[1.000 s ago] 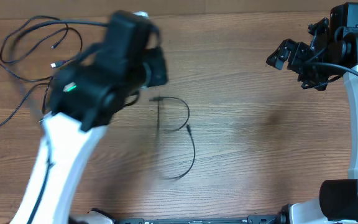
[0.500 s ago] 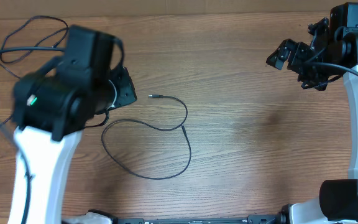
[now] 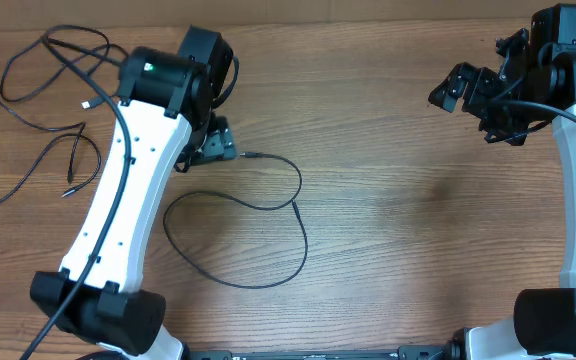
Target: Untangle cables
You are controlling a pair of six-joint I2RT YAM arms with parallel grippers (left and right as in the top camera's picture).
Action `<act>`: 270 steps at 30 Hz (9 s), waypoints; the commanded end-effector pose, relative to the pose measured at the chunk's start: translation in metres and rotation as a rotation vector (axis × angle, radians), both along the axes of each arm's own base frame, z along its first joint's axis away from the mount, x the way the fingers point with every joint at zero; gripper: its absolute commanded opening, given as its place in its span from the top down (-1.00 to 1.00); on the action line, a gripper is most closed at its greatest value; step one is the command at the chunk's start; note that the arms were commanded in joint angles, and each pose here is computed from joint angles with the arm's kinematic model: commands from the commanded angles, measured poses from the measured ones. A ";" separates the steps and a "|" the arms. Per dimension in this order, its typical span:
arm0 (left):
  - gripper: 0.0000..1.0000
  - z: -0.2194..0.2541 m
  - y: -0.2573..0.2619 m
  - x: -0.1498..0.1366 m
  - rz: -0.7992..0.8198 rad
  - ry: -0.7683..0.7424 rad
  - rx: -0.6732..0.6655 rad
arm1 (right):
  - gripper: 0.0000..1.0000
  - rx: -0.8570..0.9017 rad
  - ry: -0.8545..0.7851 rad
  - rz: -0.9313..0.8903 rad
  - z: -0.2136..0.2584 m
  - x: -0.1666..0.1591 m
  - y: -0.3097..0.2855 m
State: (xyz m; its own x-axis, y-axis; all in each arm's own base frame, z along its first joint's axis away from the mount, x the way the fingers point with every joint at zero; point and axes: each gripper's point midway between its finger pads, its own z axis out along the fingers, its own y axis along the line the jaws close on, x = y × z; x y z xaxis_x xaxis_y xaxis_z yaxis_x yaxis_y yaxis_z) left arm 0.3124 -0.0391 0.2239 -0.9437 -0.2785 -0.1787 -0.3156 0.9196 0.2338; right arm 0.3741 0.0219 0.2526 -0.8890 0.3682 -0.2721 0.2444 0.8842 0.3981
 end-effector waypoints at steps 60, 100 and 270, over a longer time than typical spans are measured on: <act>0.91 -0.172 0.051 -0.021 0.201 0.097 -0.176 | -1.00 -0.007 -0.013 0.002 0.003 -0.001 0.000; 0.91 0.146 -0.031 -0.036 -0.128 -0.642 -0.693 | -1.00 -0.007 -0.013 0.002 0.003 -0.001 0.000; -0.64 -0.130 0.473 -0.061 0.635 -0.233 0.277 | -1.00 -0.008 -0.015 0.002 0.003 0.000 0.000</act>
